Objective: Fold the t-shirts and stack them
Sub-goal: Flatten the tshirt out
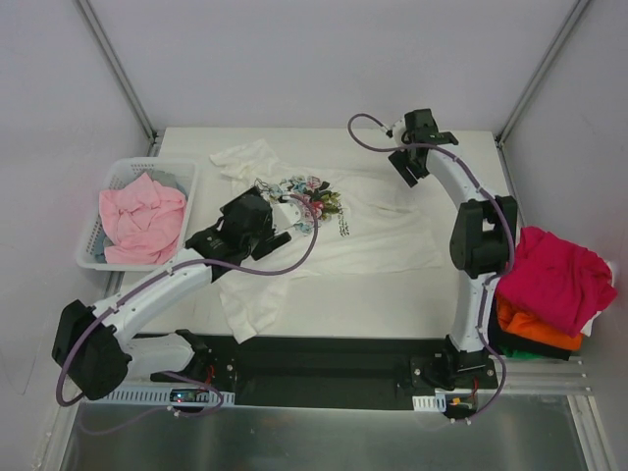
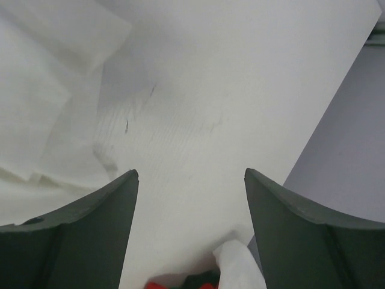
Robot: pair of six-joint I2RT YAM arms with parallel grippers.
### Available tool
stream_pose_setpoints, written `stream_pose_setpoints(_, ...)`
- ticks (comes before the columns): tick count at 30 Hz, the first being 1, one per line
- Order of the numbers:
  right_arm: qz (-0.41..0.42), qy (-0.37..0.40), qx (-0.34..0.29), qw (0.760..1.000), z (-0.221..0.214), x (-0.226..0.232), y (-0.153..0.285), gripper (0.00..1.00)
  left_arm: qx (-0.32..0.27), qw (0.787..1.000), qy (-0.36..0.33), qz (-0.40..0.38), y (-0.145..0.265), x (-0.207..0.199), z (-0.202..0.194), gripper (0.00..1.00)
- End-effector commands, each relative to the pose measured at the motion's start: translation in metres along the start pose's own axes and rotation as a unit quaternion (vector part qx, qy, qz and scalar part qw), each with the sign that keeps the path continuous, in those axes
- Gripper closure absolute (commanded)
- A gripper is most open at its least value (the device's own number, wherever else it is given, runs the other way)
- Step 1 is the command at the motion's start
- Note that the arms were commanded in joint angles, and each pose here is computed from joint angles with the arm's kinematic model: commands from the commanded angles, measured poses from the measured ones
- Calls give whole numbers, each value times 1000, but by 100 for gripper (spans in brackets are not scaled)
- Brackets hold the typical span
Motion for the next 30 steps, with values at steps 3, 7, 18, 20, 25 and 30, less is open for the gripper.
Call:
stream_pose_setpoints(3,-17,14,-21,1000,37,4,-32,25,3,1000,9,-16,-35,-7,8,1)
stream_pose_setpoints(7,0,27,-35,999,46,10,-45,25,15,1000,13,-22,-52,-9,8,1)
stream_pose_setpoints(18,77,32,-54,995,49,36,-35,33,44,998,19,-40,-74,-18,8,1)
stream_pose_setpoints(20,94,31,-54,994,49,44,-38,37,48,998,17,-46,-79,-20,8,1)
stream_pose_setpoints(25,111,41,-59,991,54,59,-38,46,58,997,13,-55,-87,-25,6,1)
stream_pose_setpoints(30,117,46,-57,990,53,65,-41,50,72,995,11,-67,-93,-33,0,1)
Point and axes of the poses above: each gripper's point midway between its finger pads, its own y axis back along the fingers, its own x axis along the line the jaws close on, z = x × y, the point moved 7 cm from there along y, back along the fingers, and after that the axes turned 8 degrees about -y, right-handed, at the moved point
